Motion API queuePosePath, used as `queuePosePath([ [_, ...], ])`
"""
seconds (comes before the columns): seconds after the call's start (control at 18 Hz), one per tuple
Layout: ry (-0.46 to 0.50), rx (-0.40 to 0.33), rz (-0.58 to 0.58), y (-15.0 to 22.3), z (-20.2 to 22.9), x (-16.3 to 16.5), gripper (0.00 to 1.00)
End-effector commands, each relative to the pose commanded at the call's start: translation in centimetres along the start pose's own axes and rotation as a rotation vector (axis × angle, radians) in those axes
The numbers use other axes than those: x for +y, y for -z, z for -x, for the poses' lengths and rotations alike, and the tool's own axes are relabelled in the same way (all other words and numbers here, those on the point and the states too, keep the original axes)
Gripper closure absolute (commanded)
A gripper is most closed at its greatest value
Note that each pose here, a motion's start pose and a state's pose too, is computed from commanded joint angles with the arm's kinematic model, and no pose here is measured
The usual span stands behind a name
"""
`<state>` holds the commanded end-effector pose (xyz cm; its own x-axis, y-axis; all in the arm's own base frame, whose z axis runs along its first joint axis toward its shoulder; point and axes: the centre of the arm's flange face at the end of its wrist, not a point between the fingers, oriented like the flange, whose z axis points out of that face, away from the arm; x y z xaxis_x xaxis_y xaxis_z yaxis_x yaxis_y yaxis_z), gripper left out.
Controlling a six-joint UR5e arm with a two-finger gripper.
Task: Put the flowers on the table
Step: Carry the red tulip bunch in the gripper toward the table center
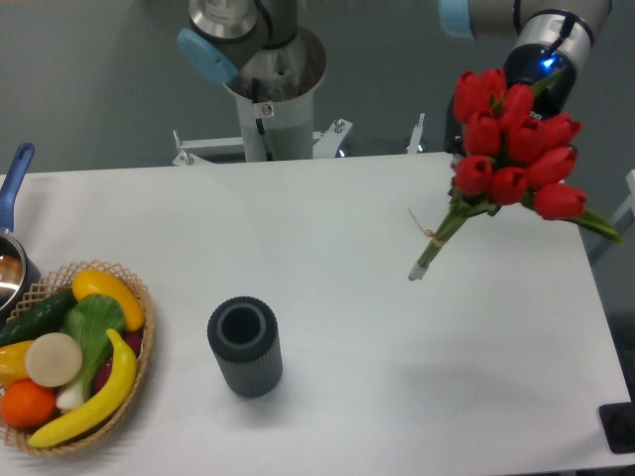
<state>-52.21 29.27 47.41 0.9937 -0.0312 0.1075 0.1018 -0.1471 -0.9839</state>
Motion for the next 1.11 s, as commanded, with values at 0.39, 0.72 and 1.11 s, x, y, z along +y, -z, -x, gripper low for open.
queuePosePath([
  [0.39,-0.033,-0.129,0.223,0.3,0.0,1.9,0.53],
  [0.72,-0.100,-0.239,0.481,-1.6,-2.2,1.2,0.53],
  [1.11,-0.198,-0.305,0.844,-7.6,-5.8,3.5,0.54],
])
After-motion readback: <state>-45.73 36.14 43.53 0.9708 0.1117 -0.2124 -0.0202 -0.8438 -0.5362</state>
